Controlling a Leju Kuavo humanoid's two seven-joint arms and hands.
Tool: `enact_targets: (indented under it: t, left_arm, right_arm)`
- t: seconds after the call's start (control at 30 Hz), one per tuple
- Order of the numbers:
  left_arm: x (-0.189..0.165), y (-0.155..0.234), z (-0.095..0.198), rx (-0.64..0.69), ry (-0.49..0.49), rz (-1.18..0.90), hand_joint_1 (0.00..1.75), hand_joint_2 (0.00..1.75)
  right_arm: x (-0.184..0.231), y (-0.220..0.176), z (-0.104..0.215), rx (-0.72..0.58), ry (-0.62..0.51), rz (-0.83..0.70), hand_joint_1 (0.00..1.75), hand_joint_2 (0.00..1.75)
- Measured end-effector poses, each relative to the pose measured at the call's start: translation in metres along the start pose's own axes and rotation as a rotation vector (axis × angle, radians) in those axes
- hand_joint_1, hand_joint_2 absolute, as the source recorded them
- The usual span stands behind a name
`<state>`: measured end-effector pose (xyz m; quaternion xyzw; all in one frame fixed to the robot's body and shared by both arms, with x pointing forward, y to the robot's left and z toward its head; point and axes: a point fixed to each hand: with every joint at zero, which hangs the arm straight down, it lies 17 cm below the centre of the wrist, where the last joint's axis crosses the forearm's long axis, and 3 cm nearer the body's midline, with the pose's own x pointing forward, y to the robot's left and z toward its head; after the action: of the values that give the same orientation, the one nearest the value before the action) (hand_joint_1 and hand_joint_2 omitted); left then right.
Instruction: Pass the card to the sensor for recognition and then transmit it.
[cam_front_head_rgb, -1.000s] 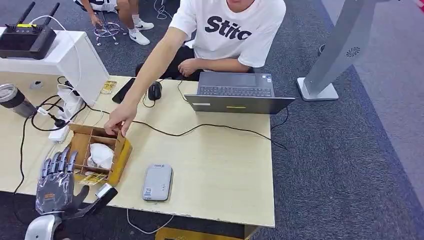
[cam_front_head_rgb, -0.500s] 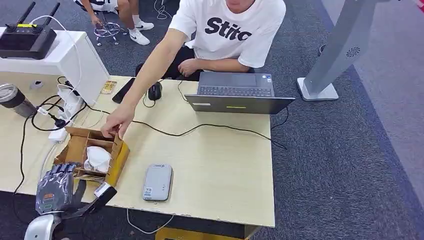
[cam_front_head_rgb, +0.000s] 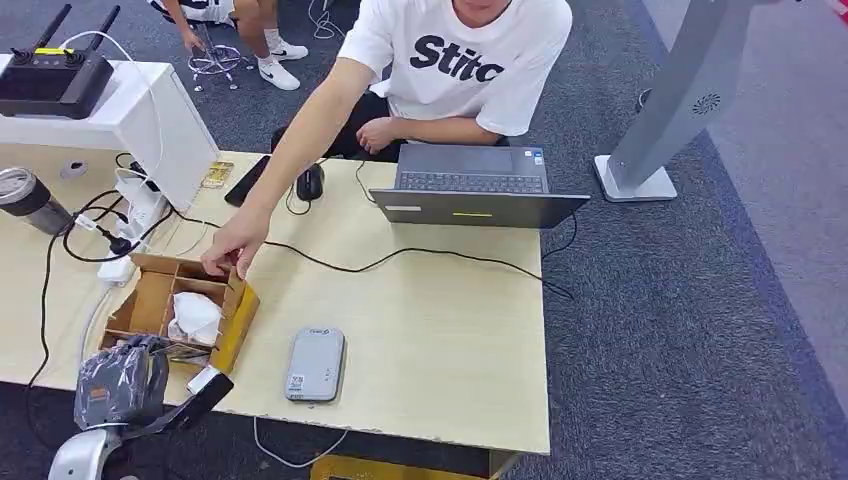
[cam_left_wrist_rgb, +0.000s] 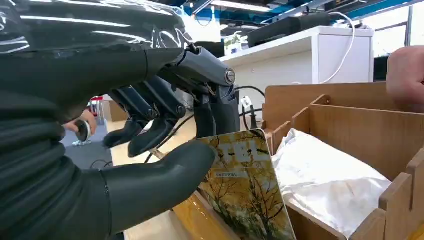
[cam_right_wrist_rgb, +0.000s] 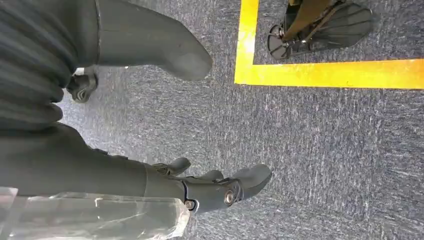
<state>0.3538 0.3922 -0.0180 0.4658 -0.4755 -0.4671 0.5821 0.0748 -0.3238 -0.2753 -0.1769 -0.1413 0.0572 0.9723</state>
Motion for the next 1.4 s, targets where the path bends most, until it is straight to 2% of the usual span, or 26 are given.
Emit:
enact_targets:
  t: [0.23, 0.37, 0.47, 0.63, 0.87, 1.07, 1.4]
  left_arm:
    - [-0.002, 0.003, 0.000, 0.014, 0.006, -0.010, 1.75, 1.75]
    - [-0.007, 0.027, -0.003, 0.064, -0.004, -0.019, 1.75, 1.75]
    - [-0.012, 0.061, -0.008, 0.132, -0.020, -0.032, 1.75, 1.75]
    - [-0.036, 0.149, -0.017, 0.297, -0.045, -0.077, 1.75, 1.75]
    - [-0.071, 0.244, -0.020, 0.450, -0.029, -0.162, 1.75, 1.75]
    - [-0.074, 0.257, -0.024, 0.473, -0.021, -0.208, 1.75, 1.75]
    - [-0.087, 0.224, -0.020, 0.431, 0.016, -0.219, 1.75, 1.75]
  right_arm:
    - [0.000, -0.001, 0.000, -0.003, 0.002, -0.006, 0.00, 1.75]
    - [-0.002, -0.002, 0.000, -0.008, 0.005, -0.015, 0.00, 1.75]
    - [-0.003, -0.003, 0.000, -0.012, 0.007, -0.023, 0.00, 1.75]
    - [-0.002, -0.004, 0.000, -0.015, 0.004, -0.026, 0.00, 1.75]
    - [-0.003, -0.003, 0.000, -0.012, 0.008, -0.024, 0.00, 1.75]
    - [0.002, -0.002, -0.001, -0.006, -0.001, -0.016, 0.00, 1.75]
    - [0.002, -0.002, -0.001, -0.007, -0.001, -0.004, 0.00, 1.75]
